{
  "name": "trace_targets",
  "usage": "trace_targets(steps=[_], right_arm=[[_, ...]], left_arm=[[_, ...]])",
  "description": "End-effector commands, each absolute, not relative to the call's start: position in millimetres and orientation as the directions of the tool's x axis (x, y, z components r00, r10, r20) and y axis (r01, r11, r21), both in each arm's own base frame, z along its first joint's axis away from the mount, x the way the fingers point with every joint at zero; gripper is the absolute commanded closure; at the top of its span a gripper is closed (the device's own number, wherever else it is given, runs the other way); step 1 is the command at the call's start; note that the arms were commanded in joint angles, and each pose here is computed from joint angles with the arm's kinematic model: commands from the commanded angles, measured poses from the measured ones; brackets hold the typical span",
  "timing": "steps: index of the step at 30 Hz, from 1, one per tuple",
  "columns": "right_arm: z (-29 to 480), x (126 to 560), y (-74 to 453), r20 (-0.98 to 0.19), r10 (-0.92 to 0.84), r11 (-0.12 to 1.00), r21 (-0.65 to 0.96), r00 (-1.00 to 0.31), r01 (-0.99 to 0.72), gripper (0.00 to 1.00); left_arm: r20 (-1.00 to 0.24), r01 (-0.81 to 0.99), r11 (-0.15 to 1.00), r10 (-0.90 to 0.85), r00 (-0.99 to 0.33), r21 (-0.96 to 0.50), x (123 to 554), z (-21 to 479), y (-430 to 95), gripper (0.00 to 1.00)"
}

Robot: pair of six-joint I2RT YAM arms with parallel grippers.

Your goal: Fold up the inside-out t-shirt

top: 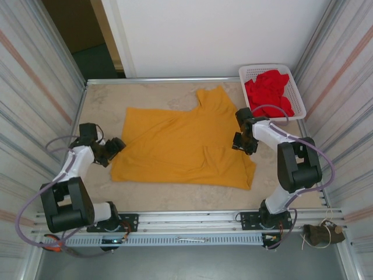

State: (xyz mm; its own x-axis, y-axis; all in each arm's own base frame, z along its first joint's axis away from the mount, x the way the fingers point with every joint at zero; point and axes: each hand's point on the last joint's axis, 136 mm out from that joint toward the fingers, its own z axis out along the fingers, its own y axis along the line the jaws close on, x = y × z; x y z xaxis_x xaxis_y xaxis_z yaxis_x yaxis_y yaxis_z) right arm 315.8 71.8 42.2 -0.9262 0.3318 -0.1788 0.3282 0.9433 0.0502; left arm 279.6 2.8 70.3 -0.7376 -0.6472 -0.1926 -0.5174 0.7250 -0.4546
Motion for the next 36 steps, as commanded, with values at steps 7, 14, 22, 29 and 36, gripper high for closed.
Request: trace_targets(steps=[7, 14, 22, 29, 36], right_arm=[[35.8, 329.4, 73.8, -0.178, 0.303, 0.953, 0.043, -0.936, 0.301, 0.64], [36.1, 333.6, 74.7, -0.177, 0.292, 0.956, 0.038, -0.94, 0.29, 1.0], [91.7, 357.5, 74.4, -0.29, 0.284, 0.959, 0.075, -0.914, 0.274, 1.0], [65.7, 380.6, 65.6, -0.243, 0.29, 0.954, -0.005, -0.926, 0.3, 1.0], [53.8, 366.8, 47.2, -0.22, 0.319, 0.937, -0.074, -0.922, 0.341, 0.47]], left_arm=[[-0.117, -0.572, 0.68, -0.684, -0.72, -0.458, 252.2, 31.8, -12.2, 0.26], [-0.1, -0.625, 0.672, -0.708, -0.699, -0.398, 238.6, 14.2, -6.1, 0.25], [-0.087, -0.677, 0.654, -0.738, -0.67, -0.337, 227.1, 0.9, 1.6, 0.25], [-0.082, -0.682, 0.654, -0.738, -0.669, -0.328, 225.5, -0.8, 2.1, 0.25], [-0.111, -0.661, 0.664, -0.73, -0.675, -0.349, 232.6, 14.3, 2.6, 0.25]])
